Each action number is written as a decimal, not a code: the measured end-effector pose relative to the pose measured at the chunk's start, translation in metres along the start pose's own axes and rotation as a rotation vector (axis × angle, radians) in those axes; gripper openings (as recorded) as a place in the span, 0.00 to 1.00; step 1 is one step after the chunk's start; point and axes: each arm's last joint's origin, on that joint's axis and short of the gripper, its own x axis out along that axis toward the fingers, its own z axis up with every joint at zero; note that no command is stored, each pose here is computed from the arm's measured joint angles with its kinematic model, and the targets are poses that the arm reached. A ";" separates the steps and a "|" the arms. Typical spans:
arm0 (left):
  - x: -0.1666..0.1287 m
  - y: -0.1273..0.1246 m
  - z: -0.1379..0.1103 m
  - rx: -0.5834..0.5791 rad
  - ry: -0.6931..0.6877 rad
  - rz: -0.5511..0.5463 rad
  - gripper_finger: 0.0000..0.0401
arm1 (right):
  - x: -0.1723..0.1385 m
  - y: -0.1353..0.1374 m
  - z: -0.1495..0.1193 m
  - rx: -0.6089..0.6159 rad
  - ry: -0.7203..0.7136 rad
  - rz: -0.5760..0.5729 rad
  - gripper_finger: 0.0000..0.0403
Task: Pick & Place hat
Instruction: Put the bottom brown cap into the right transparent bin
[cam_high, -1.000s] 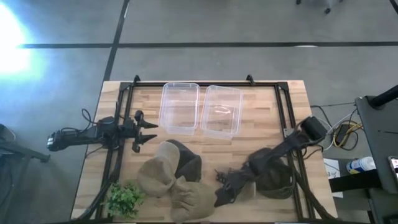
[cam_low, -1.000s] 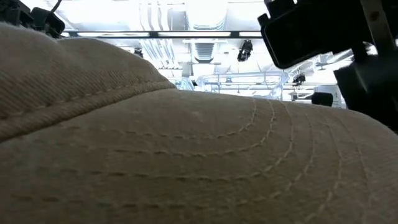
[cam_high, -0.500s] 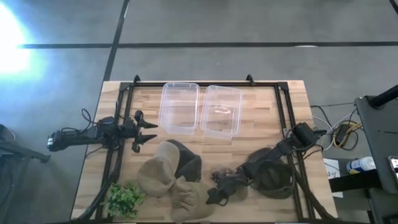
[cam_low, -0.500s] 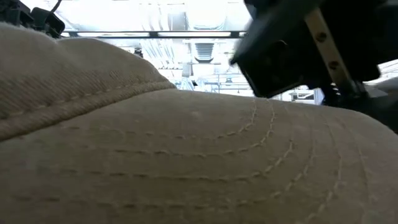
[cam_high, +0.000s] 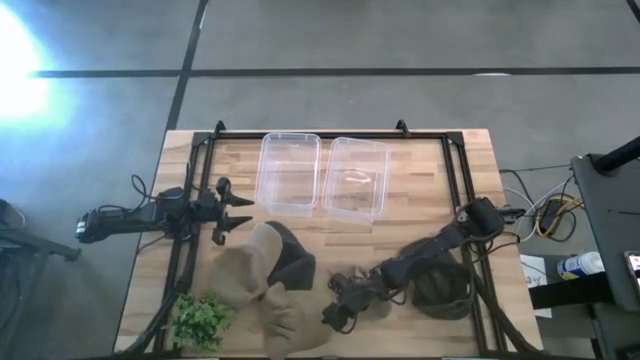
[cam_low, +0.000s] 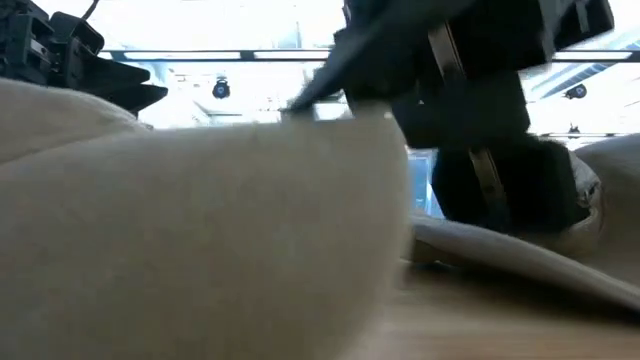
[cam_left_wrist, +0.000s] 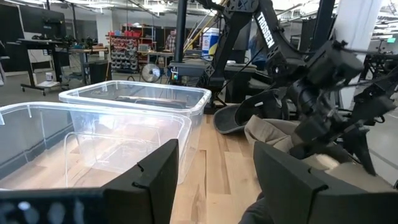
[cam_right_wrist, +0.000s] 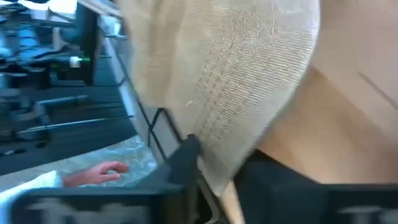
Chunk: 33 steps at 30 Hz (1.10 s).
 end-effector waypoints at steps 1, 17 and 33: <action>0.000 0.000 0.000 0.000 0.000 0.000 0.50 | -0.002 0.003 0.000 -0.011 -0.008 0.006 0.09; 0.000 0.000 0.000 0.000 0.003 0.000 0.50 | -0.109 0.044 -0.001 -0.262 -0.163 -0.184 0.03; 0.000 0.000 -0.001 0.000 0.007 0.006 0.50 | -0.235 0.076 0.005 -0.480 -0.593 -0.183 0.03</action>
